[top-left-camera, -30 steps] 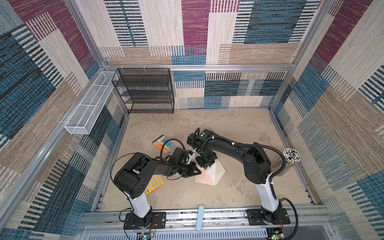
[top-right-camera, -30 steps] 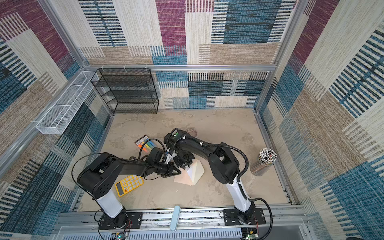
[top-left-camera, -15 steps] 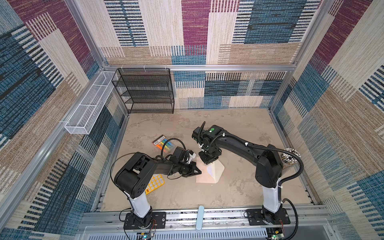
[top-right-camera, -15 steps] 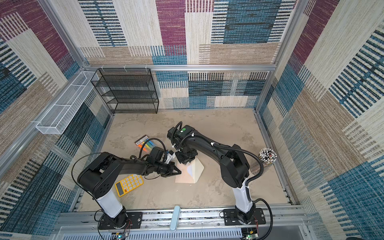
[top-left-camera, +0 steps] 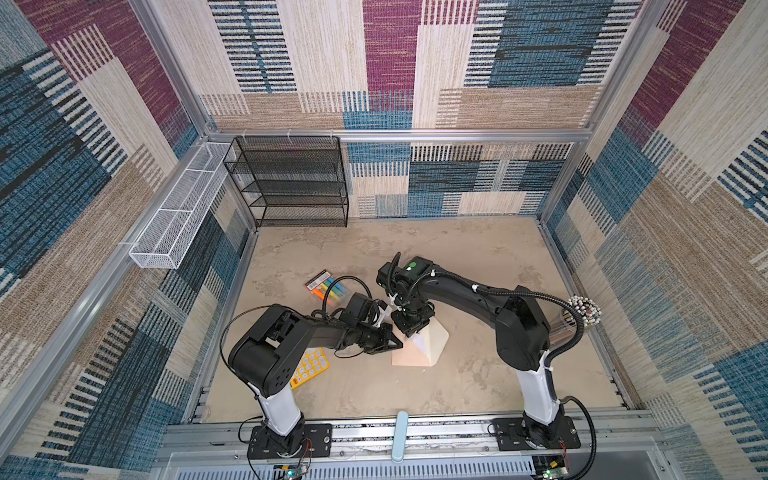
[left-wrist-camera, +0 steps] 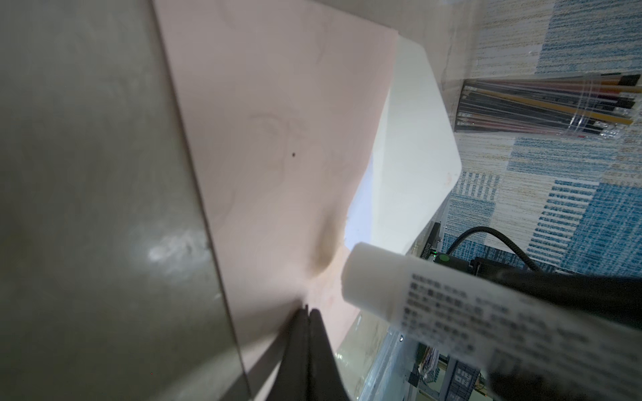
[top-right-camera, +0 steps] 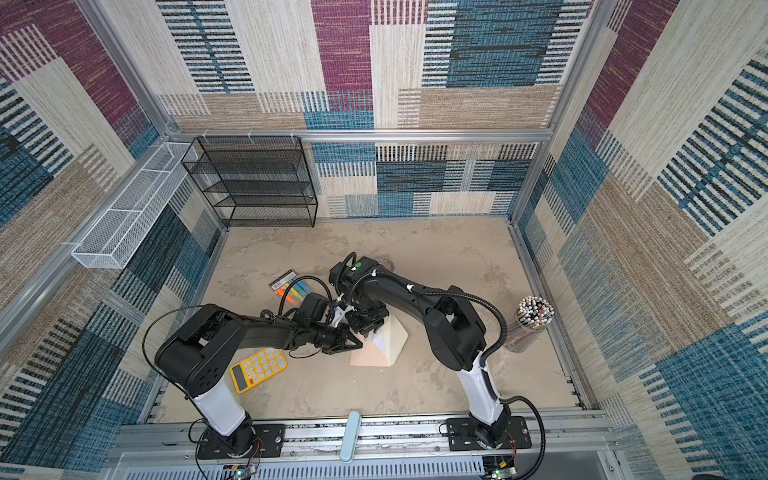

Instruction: Place the letter into the envelope and seal it

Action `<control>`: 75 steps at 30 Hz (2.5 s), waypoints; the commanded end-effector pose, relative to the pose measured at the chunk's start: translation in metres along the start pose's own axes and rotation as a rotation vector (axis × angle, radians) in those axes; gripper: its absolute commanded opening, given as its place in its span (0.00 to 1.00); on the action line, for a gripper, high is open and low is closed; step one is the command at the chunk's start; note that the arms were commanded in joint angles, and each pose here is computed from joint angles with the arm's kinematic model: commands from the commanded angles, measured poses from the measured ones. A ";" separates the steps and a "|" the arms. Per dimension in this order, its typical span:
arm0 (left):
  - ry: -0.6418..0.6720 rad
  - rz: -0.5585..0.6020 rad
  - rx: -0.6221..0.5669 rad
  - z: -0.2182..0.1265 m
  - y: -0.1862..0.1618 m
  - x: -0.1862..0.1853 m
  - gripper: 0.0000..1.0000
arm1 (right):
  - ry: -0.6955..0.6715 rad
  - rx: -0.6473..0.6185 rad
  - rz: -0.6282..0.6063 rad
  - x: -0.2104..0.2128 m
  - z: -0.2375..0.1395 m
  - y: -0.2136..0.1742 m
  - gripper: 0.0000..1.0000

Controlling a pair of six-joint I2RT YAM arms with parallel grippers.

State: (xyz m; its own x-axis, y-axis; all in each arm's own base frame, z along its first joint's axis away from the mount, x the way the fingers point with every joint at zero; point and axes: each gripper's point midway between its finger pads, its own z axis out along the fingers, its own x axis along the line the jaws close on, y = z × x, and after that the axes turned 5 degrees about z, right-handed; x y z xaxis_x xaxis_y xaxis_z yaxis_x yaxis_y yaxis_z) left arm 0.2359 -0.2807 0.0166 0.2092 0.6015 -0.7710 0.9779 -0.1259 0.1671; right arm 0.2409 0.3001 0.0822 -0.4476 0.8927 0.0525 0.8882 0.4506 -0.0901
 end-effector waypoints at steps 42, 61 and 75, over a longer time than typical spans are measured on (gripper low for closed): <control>0.129 -0.077 0.048 0.000 -0.020 0.032 0.00 | -0.218 -0.017 0.038 -0.036 0.015 0.008 0.00; 0.110 -0.066 0.037 -0.003 -0.006 0.018 0.00 | 0.201 -0.440 0.024 -0.011 -0.130 0.013 0.00; -0.061 0.216 -0.330 -0.103 0.064 -0.123 0.50 | 0.507 -1.409 -0.056 -0.023 -0.238 -0.007 0.00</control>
State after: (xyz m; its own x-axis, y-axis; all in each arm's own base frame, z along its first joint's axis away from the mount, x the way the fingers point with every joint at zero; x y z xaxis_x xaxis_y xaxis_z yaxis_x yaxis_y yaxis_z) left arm 0.2662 -0.2870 0.1573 0.3970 0.5305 -0.7490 0.8926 -0.0331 0.4497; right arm 0.2516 0.2706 0.2426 -0.5756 0.7143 0.3982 0.6303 0.0773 0.7725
